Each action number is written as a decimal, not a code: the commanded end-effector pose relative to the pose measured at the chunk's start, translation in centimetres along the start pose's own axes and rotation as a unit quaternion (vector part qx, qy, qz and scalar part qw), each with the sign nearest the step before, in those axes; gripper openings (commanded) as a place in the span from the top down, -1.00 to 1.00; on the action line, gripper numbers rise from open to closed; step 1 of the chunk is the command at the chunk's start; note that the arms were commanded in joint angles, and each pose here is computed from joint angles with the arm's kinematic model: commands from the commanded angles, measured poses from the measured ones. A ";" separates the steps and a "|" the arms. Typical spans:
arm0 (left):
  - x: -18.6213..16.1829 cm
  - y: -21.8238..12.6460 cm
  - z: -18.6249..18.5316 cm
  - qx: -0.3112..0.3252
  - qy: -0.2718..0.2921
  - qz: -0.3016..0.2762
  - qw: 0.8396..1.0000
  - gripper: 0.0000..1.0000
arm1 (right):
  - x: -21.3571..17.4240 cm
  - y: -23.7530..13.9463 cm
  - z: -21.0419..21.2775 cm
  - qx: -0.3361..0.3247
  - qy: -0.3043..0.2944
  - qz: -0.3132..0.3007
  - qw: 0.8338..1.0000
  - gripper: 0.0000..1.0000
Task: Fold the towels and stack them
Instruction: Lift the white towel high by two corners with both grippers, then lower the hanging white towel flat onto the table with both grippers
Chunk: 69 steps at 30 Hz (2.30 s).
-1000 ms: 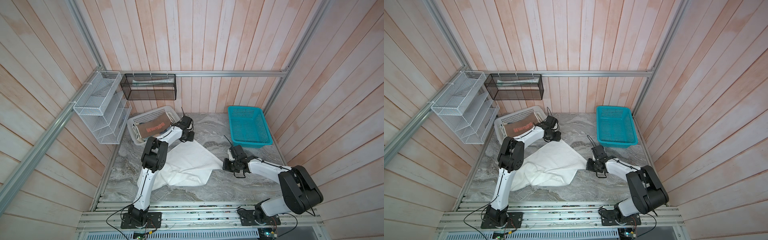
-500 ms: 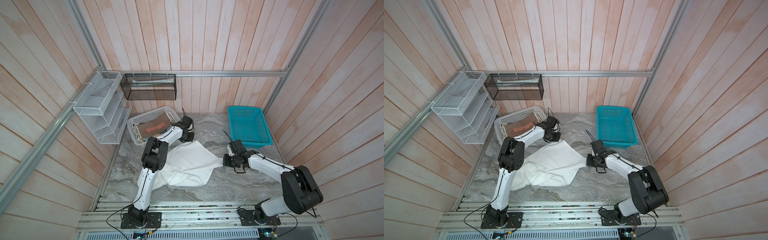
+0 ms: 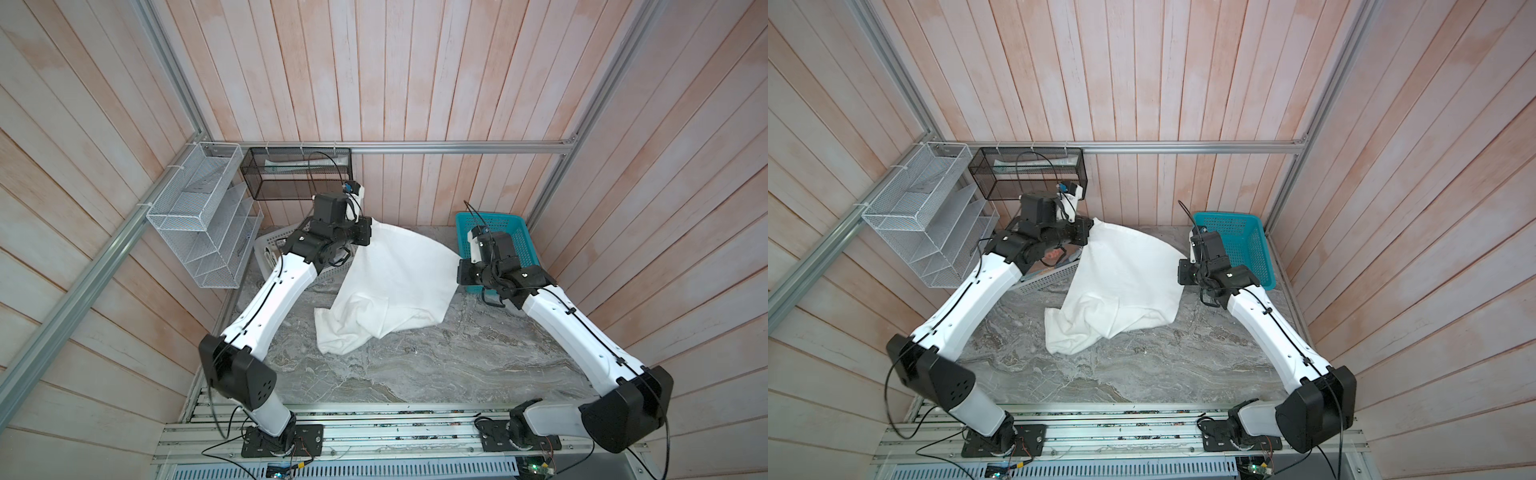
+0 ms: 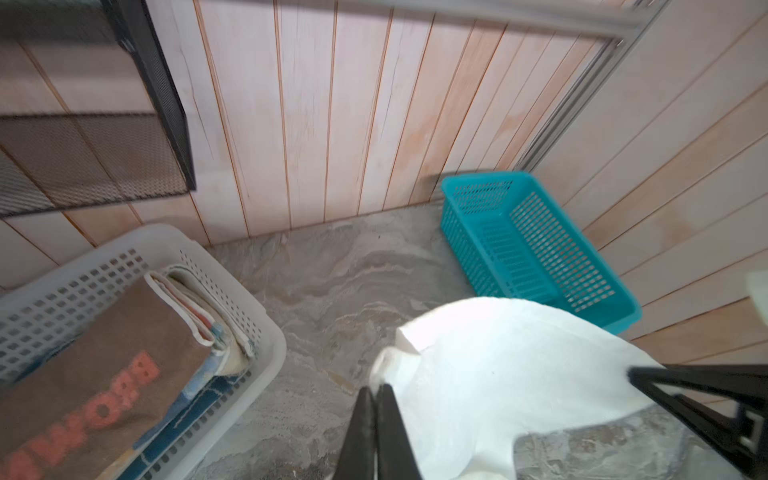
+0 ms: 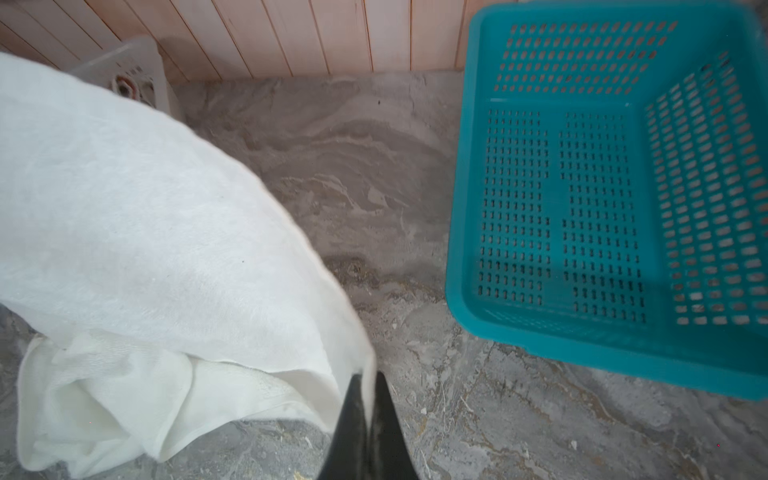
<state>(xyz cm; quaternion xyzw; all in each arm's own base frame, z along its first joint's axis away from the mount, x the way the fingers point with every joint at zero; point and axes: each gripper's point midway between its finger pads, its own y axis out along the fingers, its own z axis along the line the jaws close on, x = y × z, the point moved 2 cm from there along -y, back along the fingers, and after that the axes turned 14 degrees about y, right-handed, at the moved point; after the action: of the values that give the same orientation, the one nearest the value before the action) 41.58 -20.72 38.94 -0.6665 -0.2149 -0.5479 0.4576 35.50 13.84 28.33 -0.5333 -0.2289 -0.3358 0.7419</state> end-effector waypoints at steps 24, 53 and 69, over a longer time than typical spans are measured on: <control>19.7 -32.0 -6.4 -0.049 0.027 -0.377 0.924 1.00 | 18.3 -36.1 5.7 0.156 -0.061 -0.395 0.903 1.00; 3.7 6.4 10.8 0.053 -0.078 -0.078 0.992 1.00 | 18.1 8.8 0.7 0.049 -0.075 -0.093 0.992 1.00; -13.1 9.0 7.6 -0.010 -0.157 0.032 0.987 1.00 | 3.6 12.5 -1.9 0.052 -0.036 0.044 0.997 1.00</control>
<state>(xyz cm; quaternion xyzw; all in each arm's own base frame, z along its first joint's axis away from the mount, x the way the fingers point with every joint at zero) 50.21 -15.77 20.78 -0.7566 -0.2325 -0.3946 0.4666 48.31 13.01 20.45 -0.5406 -0.2293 -0.2447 0.7716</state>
